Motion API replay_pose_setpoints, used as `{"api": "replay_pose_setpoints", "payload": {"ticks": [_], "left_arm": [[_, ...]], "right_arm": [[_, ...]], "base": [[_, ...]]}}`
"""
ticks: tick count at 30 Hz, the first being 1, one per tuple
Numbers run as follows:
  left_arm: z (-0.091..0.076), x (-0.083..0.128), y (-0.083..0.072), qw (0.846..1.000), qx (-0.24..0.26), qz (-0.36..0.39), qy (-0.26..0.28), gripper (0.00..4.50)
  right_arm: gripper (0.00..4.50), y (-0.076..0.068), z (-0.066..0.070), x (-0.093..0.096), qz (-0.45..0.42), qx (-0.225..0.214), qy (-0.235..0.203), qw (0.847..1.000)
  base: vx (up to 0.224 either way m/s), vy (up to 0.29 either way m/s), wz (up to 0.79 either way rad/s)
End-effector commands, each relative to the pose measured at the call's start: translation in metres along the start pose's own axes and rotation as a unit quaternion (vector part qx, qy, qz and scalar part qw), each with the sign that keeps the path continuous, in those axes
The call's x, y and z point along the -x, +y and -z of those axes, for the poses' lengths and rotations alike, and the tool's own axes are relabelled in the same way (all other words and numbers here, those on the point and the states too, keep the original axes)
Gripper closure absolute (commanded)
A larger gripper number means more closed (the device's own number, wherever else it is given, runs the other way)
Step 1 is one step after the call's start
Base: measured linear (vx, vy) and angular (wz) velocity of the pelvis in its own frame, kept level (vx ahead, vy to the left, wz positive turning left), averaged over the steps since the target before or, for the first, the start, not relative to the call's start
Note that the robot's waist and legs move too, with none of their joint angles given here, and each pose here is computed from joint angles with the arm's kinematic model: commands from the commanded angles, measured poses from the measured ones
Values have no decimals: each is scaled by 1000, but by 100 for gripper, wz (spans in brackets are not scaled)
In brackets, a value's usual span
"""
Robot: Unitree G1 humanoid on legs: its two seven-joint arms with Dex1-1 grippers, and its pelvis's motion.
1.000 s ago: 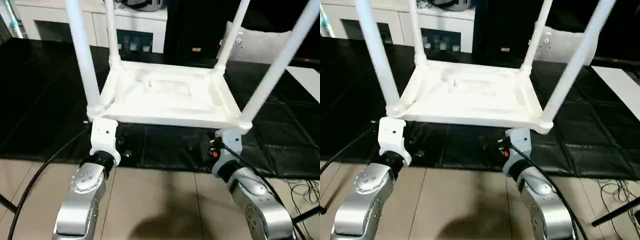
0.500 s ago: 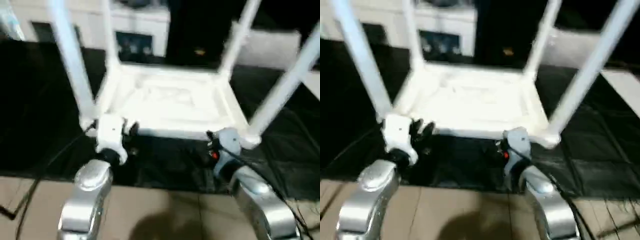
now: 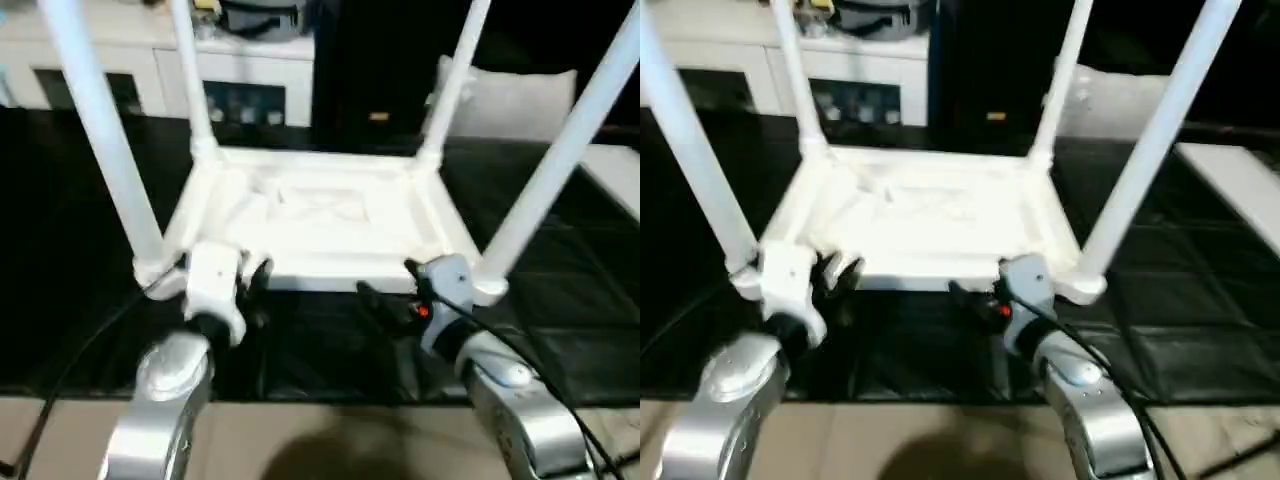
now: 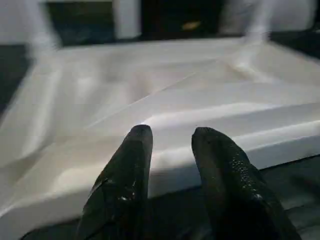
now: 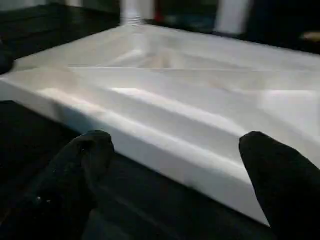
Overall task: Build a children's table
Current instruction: Rotate leg to tighten, then rotate table base
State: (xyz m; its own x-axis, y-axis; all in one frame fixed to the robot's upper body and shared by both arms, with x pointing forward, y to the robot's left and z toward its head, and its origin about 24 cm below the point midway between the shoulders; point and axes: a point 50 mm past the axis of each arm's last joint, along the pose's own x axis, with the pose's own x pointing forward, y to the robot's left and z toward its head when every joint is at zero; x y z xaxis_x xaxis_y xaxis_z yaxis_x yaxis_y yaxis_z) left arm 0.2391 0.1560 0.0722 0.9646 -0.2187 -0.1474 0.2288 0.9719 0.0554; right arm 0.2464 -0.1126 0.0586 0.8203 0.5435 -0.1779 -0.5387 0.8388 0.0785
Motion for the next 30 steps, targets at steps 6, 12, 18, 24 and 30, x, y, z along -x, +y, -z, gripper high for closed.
{"api": "replay_pose_setpoints", "payload": {"ticks": [6, 12, 18, 24, 30], "left_arm": [[-2, 7, 31, 993, -25, -119, 11, 272], [-2, 13, 51, 978, -19, -205, 24, 245], [-6, 9, 56, 977, -9, -214, 10, 199], [-13, -5, 63, 984, -13, -177, -1, 177], [-17, -13, 82, 982, -19, -189, 1, 177]], "right_arm": [[0, -8, 1, -3, 9, -9, 26, 1000], [0, -8, 5, -6, 7, -17, 41, 999], [0, -9, -3, -7, -16, -46, 25, 998], [0, -18, 1, -8, 1, -33, 35, 999], [0, -22, 3, -10, 8, -42, 54, 998]], "base": [[0, 0, 0], [0, 0, 0], [0, 0, 0], [0, 0, 0], [0, 0, 0]]}}
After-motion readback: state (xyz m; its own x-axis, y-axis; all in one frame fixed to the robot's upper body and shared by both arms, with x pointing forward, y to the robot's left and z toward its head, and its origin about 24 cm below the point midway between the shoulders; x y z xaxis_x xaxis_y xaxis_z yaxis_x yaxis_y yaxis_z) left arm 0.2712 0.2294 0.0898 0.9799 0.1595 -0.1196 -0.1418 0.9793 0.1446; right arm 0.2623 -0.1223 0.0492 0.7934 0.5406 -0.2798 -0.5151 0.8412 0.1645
